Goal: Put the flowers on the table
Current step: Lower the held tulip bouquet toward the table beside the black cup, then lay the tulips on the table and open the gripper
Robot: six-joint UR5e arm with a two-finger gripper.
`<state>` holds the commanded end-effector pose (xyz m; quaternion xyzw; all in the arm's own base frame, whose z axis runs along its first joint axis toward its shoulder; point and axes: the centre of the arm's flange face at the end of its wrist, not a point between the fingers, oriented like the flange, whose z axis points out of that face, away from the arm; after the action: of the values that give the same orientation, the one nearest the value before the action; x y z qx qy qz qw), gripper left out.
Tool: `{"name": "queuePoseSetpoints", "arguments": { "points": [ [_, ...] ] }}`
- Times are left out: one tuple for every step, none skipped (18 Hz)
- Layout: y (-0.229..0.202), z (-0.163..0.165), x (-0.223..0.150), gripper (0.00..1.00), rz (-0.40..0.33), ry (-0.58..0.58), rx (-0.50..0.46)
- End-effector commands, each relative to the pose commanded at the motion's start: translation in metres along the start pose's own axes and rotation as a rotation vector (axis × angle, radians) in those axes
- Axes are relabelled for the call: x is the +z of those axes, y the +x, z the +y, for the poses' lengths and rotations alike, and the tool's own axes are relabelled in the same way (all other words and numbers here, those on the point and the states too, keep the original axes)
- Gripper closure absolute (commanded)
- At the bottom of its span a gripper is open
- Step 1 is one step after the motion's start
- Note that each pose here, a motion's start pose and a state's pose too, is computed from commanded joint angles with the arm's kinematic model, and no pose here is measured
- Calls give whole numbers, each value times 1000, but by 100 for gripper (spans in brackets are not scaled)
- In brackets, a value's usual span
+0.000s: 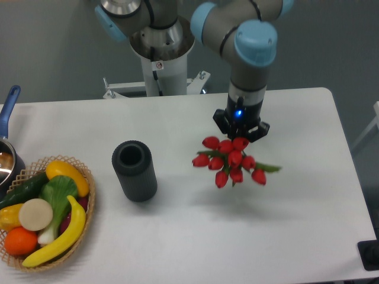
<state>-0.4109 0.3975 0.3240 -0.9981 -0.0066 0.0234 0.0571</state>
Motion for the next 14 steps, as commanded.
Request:
{"name": "queuePoseSetpoints", "arguments": {
  "points": [
    [-1,1,4,75,3,-10,1],
    [-2,3,8,75,-3,-32,-1],
    [-4,4,12,75,-7,-54,0],
    [-4,5,17,75,-4,-67,0],
    [-3,5,19,75,-1,-69,1],
    [-3,5,22,75,5,-72,-2],
    [-3,5,22,75,4,-70,-11],
    [-4,4,21,75,2,-69,-14],
    [-5,3,20,75,1,-61,-14],
    [-6,2,20,74,0,-57,-12],
    [-7,1,22,74,2,-56,-12],
    [-8,1,24,74,5,-58,-12],
    [-9,1,28,74,8,-62,-13],
    [-10,0,30,74,12,-63,-13]
  ]
}}
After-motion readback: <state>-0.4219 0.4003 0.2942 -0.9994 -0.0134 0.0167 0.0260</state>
